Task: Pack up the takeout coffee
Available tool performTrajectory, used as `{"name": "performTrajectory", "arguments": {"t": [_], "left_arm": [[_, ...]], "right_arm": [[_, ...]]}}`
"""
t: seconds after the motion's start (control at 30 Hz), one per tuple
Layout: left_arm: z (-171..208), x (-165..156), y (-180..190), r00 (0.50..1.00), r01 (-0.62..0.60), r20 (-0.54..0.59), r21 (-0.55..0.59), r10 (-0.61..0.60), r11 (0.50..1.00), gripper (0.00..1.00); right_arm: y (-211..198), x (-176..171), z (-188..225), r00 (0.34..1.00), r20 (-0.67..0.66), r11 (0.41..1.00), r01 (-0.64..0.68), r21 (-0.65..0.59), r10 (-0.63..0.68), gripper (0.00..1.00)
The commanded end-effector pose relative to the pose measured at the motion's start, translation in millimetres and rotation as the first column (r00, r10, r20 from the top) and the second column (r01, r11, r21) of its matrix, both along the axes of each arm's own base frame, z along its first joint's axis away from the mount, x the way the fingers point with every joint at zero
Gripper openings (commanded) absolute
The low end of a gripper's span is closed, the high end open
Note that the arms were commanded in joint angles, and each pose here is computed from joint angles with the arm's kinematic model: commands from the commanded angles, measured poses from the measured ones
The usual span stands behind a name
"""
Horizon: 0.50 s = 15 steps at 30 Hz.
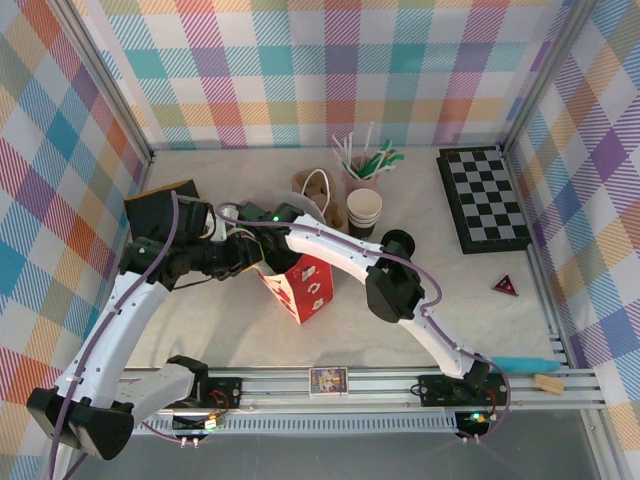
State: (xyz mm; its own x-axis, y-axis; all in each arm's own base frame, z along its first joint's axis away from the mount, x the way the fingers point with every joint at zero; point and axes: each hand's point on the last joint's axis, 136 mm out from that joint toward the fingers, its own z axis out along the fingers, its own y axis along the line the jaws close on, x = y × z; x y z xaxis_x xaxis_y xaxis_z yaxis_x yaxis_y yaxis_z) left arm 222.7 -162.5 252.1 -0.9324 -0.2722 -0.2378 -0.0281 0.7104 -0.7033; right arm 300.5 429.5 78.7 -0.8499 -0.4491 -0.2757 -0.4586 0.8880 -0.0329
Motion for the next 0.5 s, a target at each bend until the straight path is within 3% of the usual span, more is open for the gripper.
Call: {"name": "performTrajectory", "arguments": {"t": [0.0,0.47], "left_arm": [[2,-8,-3,0.999,0.035,0.008,-0.016,-0.035,0.999,0.2],[6,-5,-5,0.999,0.037,0.017,-0.023,-0.037,0.999,0.21]], "right_arm": [[-27,-31,-68,0.987,-0.158,0.984,-0.028,-0.177,-0.001,0.3],[-35,-38,-92,0.98,-0.2,0.975,-0.034,-0.219,-0.011,0.31]]}}
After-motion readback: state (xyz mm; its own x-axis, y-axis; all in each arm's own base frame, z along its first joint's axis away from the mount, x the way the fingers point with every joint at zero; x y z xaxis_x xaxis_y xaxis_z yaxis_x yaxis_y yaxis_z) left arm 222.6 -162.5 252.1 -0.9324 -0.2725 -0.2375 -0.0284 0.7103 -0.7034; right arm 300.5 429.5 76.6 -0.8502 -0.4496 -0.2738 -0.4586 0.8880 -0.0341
